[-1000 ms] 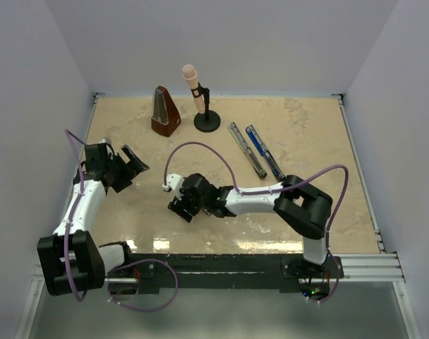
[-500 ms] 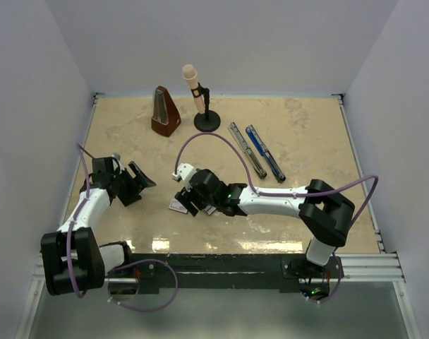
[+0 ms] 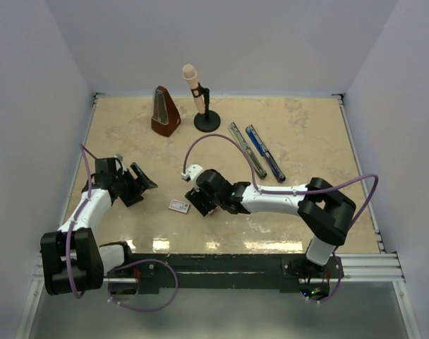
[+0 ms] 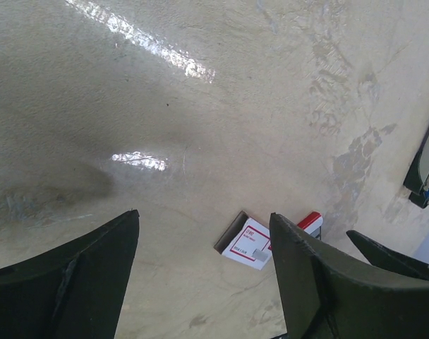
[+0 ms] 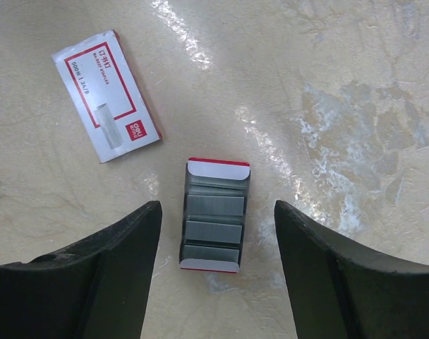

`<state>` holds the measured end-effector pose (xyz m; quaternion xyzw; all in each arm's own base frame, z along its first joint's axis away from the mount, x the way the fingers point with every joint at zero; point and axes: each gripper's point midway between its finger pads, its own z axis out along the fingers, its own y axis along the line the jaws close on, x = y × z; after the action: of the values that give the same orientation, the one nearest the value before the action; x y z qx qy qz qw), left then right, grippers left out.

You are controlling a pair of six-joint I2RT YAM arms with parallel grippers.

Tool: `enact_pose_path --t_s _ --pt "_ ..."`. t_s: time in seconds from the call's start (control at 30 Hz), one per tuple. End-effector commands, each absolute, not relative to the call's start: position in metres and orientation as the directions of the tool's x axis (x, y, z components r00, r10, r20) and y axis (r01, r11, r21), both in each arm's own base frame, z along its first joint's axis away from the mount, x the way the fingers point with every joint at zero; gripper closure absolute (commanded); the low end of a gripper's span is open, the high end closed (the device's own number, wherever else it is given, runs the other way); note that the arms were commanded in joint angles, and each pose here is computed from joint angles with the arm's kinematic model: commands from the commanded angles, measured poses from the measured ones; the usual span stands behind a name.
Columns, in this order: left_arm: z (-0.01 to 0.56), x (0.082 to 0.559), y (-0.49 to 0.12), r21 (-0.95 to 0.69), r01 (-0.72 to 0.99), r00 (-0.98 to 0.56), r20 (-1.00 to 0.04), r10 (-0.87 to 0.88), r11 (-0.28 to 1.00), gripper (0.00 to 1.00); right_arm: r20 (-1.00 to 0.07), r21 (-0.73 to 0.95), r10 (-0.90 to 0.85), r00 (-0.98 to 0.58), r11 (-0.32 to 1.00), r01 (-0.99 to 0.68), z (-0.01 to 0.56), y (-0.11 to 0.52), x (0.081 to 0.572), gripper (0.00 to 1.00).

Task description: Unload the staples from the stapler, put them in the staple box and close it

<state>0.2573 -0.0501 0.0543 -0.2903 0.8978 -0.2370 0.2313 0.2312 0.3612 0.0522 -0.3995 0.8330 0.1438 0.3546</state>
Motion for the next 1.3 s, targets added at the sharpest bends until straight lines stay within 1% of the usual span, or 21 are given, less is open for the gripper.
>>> enact_pose_path --t_s 0.0,0.13,0.4,0.6,0.83,0.97,1.27 --pt "0.058 0.260 -0.050 -0.567 -0.409 -0.713 -0.291 -0.638 0.715 0.22 -0.698 -0.031 -0.563 -0.443 0.642 -0.766 0.051 0.358 0.229 0.32" --pt "0.057 0.259 -0.049 -0.562 -0.416 -0.712 -0.288 -0.641 0.715 0.24 -0.682 -0.032 -0.573 -0.454 0.644 -0.764 0.043 0.355 0.229 0.33" --pt "0.060 0.260 -0.054 -0.572 -0.389 -0.724 -0.295 -0.623 0.722 0.25 -0.669 -0.011 -0.569 -0.477 0.650 -0.760 0.035 0.351 0.225 0.34" --pt "0.061 0.261 -0.066 -0.556 -0.351 -0.774 -0.280 -0.568 0.753 0.25 -0.654 -0.003 -0.572 -0.495 0.656 -0.754 0.028 0.350 0.225 0.35" --pt "0.065 0.261 -0.072 -0.568 -0.339 -0.775 -0.283 -0.564 0.750 0.25 -0.637 0.005 -0.574 -0.515 0.665 -0.747 0.020 0.348 0.226 0.36" --pt "0.064 0.259 -0.073 -0.568 -0.343 -0.776 -0.278 -0.567 0.748 0.27 -0.632 0.016 -0.576 -0.519 0.660 -0.751 0.017 0.348 0.224 0.43" --pt "0.056 0.254 -0.082 -0.563 -0.322 -0.800 -0.269 -0.537 0.761 0.28 -0.644 0.050 -0.592 -0.484 0.599 -0.799 0.017 0.354 0.214 0.53"
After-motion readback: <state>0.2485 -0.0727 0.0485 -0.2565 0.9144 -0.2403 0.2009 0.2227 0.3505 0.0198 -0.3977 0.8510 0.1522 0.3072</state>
